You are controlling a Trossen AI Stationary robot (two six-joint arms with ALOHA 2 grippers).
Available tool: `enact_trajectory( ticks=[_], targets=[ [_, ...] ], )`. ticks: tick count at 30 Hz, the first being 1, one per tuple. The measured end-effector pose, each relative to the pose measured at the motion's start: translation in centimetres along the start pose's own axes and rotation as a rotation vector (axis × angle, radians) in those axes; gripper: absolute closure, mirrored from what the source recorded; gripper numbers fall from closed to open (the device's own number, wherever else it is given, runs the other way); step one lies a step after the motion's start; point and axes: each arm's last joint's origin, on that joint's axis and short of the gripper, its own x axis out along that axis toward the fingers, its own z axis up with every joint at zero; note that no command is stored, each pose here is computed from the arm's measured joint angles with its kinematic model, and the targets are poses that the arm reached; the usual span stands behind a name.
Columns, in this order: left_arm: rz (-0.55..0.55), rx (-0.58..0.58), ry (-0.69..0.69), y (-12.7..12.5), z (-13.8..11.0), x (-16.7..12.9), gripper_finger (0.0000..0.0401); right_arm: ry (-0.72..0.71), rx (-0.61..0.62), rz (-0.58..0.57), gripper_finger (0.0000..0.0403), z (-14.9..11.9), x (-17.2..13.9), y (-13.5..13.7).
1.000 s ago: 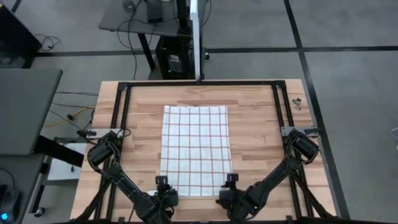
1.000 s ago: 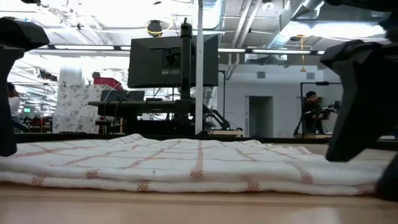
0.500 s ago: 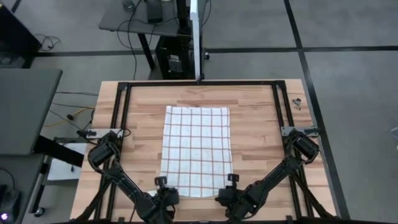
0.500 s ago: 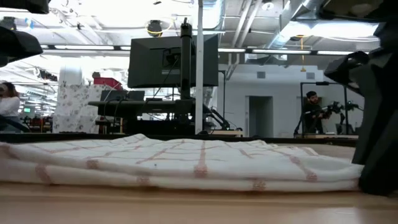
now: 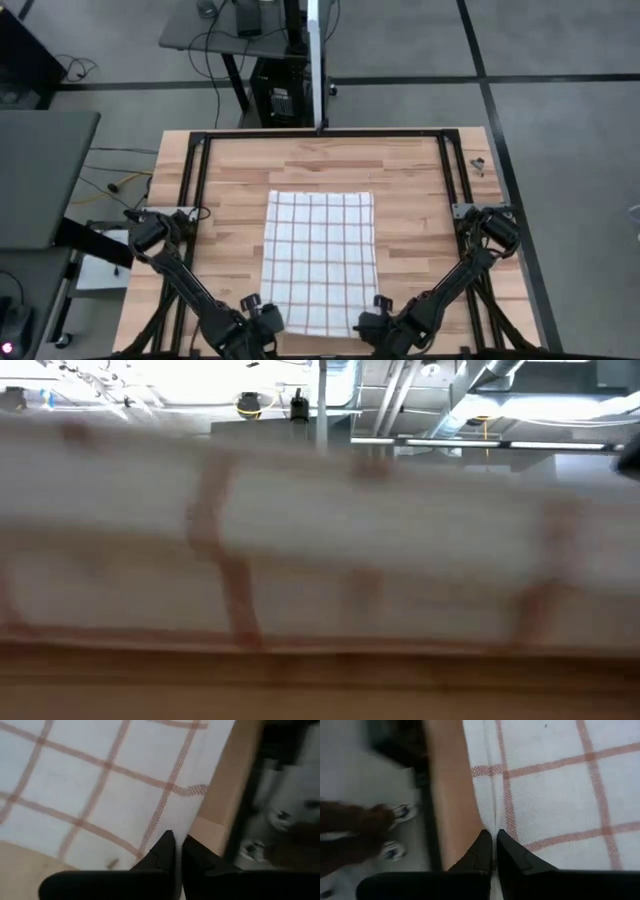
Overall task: Roll towel
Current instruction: Roll the white towel
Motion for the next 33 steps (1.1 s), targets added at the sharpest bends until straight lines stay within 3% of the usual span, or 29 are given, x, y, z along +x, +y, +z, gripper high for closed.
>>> enact_trajectory(
  ticks=[7, 10, 16, 25, 33],
  targets=[
    [-0.075, 0.042, 0.085, 0.3, 0.7, 0.5, 0.0401, 0.085, 0.021, 0.086, 0.0402, 0.7, -0.2, 0.0],
    [-0.128, 0.021, 0.139, 1.7, 0.3, 2.0, 0.0401, 0.111, 0.045, 0.168, 0.0402, 1.3, 0.1, -0.2],
    [-0.391, -0.045, 0.128, 5.3, 0.2, 1.6, 0.0401, 0.169, 0.148, 0.330, 0.0402, 2.7, 1.2, -1.8],
    [-0.416, -0.012, 0.076, 10.5, 1.4, -0.8, 0.0401, 0.168, 0.231, 0.434, 0.0403, 5.5, -0.2, -4.8],
    [-0.411, 0.038, 0.099, 13.3, 0.9, 1.3, 0.0401, 0.148, 0.343, 0.546, 0.0403, 6.0, 0.0, -8.1]
  ],
)
